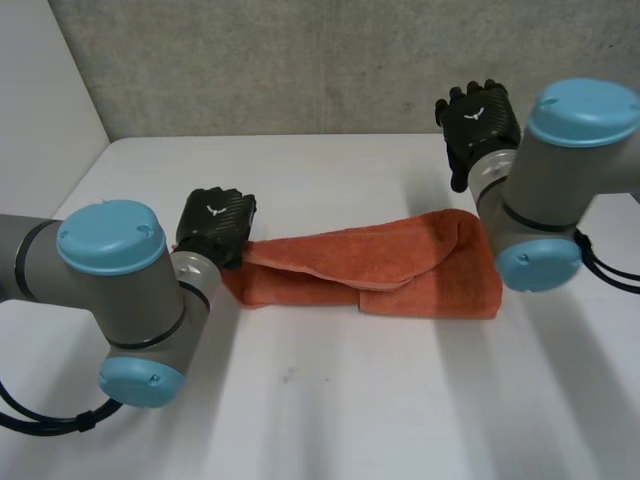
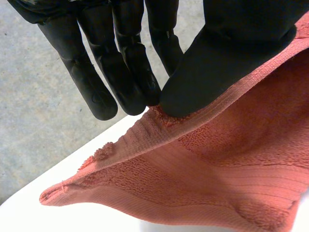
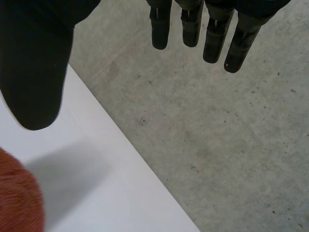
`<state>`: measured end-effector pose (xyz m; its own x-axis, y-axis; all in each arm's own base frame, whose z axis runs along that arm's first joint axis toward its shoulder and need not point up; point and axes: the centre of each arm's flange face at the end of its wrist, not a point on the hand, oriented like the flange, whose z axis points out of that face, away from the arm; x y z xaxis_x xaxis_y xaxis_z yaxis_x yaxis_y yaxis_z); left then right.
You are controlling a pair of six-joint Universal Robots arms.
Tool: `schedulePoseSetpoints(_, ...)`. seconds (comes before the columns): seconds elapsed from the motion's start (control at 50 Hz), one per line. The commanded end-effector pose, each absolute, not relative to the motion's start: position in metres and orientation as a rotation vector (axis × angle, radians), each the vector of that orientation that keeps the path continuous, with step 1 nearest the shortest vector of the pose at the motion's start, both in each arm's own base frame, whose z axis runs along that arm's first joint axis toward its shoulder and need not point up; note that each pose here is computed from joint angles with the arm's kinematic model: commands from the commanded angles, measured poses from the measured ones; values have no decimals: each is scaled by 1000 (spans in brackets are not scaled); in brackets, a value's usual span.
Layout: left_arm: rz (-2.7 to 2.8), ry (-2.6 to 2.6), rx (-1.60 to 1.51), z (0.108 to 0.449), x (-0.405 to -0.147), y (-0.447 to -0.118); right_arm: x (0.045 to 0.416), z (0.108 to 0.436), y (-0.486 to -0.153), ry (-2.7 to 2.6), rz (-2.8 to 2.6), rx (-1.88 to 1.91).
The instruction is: Fold the laundry
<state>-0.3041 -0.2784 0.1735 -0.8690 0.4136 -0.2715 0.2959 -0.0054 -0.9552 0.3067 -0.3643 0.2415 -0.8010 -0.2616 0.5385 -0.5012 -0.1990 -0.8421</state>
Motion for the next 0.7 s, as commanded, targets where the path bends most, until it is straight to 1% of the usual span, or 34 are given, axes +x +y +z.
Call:
schedulePoseSetpoints(0.02,2037,-2164,-752,173,-298,-283,288,248,-314,-2030,2106,925)
schedulePoseSetpoints(0.04,2036,-2167,-751,172,-298,-283,286,242,-307,-2076,2089,934)
schedulePoseSetpoints(0.06,2033,-2168,-750,172,-298,-283,286,242,-307,-2077,2089,935)
schedulePoseSetpoints(0.1,2030,-2171,-751,171,-297,-282,285,226,-295,-2195,2057,947)
schedulePoseSetpoints(0.16,2031,-2171,-753,171,-297,-282,286,220,-290,-2266,2043,949)
schedulePoseSetpoints(0.2,2029,-2173,-754,171,-297,-281,291,213,-281,-2402,2029,941)
schedulePoseSetpoints(0.24,2030,-2174,-753,171,-296,-281,292,209,-280,-2461,2031,926)
schedulePoseSetpoints(0.26,2029,-2174,-751,171,-296,-281,295,201,-281,-2516,2025,927)
schedulePoseSetpoints(0.28,2033,-2171,-751,173,-296,-280,295,201,-281,-2516,2025,927)
schedulePoseSetpoints(0.32,2029,-2174,-751,172,-296,-280,300,179,-285,-2594,1970,946)
schedulePoseSetpoints(0.44,2032,-2176,-742,175,-293,-278,308,159,-297,-2613,1942,959)
schedulePoseSetpoints(0.48,2032,-2177,-739,175,-292,-278,313,149,-308,-2606,1951,959)
schedulePoseSetpoints(0.52,2034,-2177,-736,176,-291,-278,316,147,-312,-2599,1959,960)
schedulePoseSetpoints(0.56,2041,-2169,-729,180,-291,-276,316,147,-316,-2587,1975,949)
schedulePoseSetpoints(0.6,2046,-2165,-726,182,-290,-276,317,158,-320,-2532,2056,928)
schedulePoseSetpoints(0.62,2053,-2156,-723,185,-290,-275,317,158,-320,-2532,2056,927)
schedulePoseSetpoints(0.64,2053,-2156,-723,185,-290,-275,316,170,-321,-2491,2114,911)
schedulePoseSetpoints(0.66,2063,-2148,-717,189,-289,-274,316,170,-321,-2490,2115,910)
schedulePoseSetpoints(0.7,2079,-2137,-708,195,-287,-274,312,214,-316,-2381,2263,873)
